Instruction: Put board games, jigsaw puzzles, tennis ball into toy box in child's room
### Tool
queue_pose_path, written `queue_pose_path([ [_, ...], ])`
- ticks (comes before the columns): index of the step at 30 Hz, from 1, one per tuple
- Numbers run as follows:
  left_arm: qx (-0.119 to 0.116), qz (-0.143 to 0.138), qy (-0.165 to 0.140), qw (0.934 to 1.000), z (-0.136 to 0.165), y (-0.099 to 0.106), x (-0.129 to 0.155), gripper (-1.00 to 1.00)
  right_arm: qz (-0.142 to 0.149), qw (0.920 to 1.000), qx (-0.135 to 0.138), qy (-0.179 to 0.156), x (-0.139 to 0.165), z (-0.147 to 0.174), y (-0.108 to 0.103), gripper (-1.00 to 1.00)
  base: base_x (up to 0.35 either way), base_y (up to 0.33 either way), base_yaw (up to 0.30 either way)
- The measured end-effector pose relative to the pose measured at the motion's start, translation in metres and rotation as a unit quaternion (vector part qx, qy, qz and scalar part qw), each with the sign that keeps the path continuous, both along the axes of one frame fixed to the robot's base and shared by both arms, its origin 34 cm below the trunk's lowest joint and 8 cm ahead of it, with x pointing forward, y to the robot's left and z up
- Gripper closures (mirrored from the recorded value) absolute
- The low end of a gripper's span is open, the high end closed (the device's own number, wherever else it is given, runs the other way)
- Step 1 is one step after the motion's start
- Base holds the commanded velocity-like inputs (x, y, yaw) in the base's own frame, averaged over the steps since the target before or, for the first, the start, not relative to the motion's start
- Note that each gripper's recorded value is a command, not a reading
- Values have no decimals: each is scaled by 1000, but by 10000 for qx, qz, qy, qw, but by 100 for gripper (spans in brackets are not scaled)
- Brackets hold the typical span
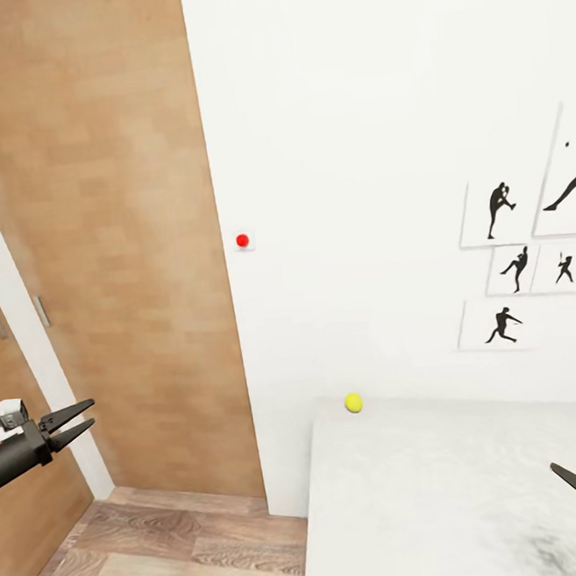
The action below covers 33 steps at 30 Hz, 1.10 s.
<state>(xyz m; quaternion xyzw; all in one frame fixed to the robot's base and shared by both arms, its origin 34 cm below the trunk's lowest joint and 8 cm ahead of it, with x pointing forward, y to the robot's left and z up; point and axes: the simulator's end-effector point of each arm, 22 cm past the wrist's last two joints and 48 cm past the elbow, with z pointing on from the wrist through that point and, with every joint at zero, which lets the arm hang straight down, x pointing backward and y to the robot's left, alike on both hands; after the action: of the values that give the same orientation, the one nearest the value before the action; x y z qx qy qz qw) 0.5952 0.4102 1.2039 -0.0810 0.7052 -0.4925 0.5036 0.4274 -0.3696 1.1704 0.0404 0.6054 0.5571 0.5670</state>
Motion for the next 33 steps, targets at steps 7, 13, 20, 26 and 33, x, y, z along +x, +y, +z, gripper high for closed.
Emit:
queue_pose_path([
  [7,0,1,50,10000,-5,0,2,-100,0,10000,0,54,2,-3,0,-100,0,11,0],
  [13,1,2,93,10000,-9,0,4,-100,-37,9999,-24,139,5,-8,-1,-100,22,47,0],
  [20,3,8,113,9999,-11,0,4,-100,-138,9995,-96,268,10,-14,-2,-100,10,13,0],
  [26,3,5,119,9999,-11,0,5,-100,-176,9992,-135,333,13,-17,-2,-100,2,2,0],
  [33,3,9,123,9999,-11,0,5,-100,-470,9963,-272,669,27,-35,-3,-100,0,0,0],
])
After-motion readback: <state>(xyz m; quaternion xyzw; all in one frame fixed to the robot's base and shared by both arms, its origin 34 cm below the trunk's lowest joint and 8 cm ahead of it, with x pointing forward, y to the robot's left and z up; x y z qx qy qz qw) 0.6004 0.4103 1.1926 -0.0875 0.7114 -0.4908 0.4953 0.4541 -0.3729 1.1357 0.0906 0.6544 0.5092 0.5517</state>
